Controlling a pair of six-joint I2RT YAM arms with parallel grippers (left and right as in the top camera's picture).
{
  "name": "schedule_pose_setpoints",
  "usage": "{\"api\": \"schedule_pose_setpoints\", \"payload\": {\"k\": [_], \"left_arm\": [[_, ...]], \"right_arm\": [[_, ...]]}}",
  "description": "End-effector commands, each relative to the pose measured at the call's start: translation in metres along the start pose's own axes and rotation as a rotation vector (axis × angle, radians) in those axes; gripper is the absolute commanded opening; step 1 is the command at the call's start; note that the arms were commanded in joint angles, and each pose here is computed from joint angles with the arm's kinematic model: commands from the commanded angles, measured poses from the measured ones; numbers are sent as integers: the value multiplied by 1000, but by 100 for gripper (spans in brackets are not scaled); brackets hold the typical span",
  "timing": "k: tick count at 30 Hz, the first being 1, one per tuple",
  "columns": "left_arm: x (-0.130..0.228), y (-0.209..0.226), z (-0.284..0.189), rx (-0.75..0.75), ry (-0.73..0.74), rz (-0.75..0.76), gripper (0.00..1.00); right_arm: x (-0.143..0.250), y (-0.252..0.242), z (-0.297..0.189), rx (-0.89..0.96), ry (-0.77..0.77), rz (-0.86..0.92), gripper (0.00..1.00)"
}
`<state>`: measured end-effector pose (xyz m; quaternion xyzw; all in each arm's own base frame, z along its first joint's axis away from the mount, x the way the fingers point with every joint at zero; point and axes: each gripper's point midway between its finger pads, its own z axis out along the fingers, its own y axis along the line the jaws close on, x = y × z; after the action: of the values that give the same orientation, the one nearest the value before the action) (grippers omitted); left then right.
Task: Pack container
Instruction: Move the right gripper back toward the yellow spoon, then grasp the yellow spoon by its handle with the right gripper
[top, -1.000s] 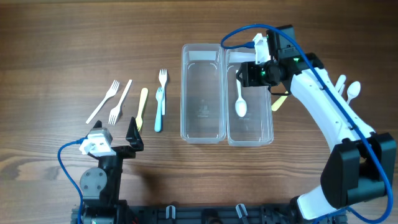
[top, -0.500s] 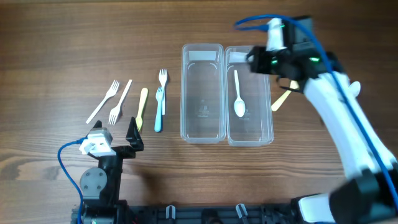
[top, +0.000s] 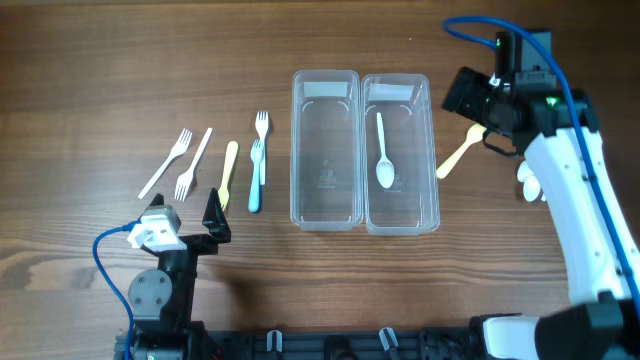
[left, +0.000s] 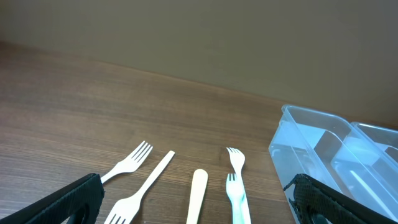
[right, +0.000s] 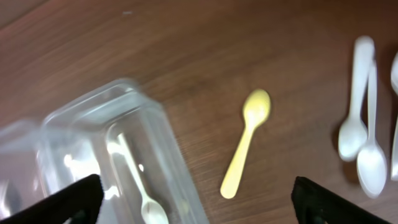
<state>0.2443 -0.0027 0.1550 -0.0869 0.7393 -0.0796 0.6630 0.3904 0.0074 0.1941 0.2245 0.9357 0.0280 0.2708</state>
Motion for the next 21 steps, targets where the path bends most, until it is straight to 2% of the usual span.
{"api": "schedule_pose_setpoints", "payload": {"k": [1, 3, 6, 9, 17, 21], "left_arm": [[1, 0, -1, -4, 10, -15, 100], [1, 0, -1, -5, 10, -15, 100], [1, 0, -1, -5, 10, -15, 100], [1, 0, -1, -4, 10, -15, 100], [1, 0, -1, -5, 10, -15, 100], [1, 0, -1, -5, 10, -15, 100]], "right_arm": [[1, -35, 30, 110, 42, 257, 100], [2, -42, 40, 124, 65, 323, 99], [8, -45, 60, 129, 109, 337, 78], [17, -48, 79, 160, 154, 343, 66], [58, -63, 138, 275, 300, 390, 62], [68, -65, 155, 290, 330, 386, 56]]}}
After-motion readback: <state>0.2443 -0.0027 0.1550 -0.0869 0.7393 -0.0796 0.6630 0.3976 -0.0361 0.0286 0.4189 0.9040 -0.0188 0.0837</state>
